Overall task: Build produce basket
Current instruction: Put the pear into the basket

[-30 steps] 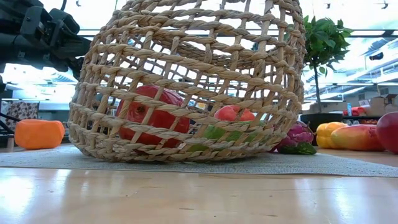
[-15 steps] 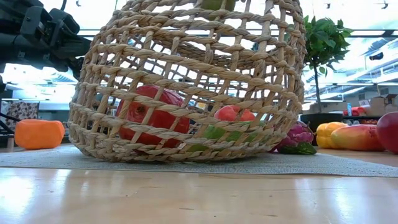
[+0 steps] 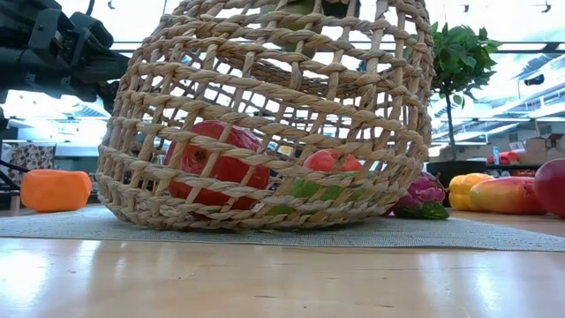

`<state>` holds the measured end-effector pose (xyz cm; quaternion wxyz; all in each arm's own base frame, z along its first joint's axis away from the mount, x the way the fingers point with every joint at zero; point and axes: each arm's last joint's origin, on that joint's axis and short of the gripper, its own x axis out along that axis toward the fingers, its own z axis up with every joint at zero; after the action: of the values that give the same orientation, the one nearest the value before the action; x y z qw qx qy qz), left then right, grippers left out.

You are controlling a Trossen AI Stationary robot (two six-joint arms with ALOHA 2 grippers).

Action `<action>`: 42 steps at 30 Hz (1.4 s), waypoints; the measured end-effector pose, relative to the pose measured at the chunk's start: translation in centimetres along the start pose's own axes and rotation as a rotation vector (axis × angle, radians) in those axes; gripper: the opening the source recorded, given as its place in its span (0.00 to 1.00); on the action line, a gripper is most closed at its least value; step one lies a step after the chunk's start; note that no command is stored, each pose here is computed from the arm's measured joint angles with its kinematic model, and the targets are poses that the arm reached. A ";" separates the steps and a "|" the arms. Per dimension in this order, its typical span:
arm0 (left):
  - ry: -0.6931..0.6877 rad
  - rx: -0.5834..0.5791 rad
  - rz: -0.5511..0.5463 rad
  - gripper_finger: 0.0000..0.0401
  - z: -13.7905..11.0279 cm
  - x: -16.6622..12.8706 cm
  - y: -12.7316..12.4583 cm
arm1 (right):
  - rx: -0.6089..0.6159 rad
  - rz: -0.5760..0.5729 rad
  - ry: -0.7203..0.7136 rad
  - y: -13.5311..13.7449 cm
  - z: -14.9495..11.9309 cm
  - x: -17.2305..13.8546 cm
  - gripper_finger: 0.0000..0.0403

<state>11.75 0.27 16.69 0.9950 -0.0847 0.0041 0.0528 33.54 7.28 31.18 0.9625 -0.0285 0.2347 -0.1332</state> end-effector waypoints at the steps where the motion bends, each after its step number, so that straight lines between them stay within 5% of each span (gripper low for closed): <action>1: 0.001 0.000 0.000 0.71 0.0 0.0 0.0 | 0.050 0.000 -0.002 0.0 0.0 -0.1 0.81; 9: 0.000 0.000 0.000 0.71 0.0 0.0 0.0 | 0.360 0.045 -0.010 -0.4 0.4 0.1 0.81; 17: 0.000 0.000 0.000 0.71 0.0 0.0 0.0 | 0.470 0.108 0.011 -0.7 0.4 0.4 0.81; 26: 0.000 0.000 0.000 0.71 0.0 0.0 0.0 | 0.438 0.178 0.073 0.1 -0.3 1.6 0.81; 42: 0.002 0.000 0.000 0.71 0.0 0.0 0.0 | 0.201 0.305 0.326 1.4 -3.9 4.1 0.81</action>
<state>11.76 0.27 16.67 0.9950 -0.0848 0.0053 0.0527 35.56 7.56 25.79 0.9189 0.1250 0.3741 -0.0117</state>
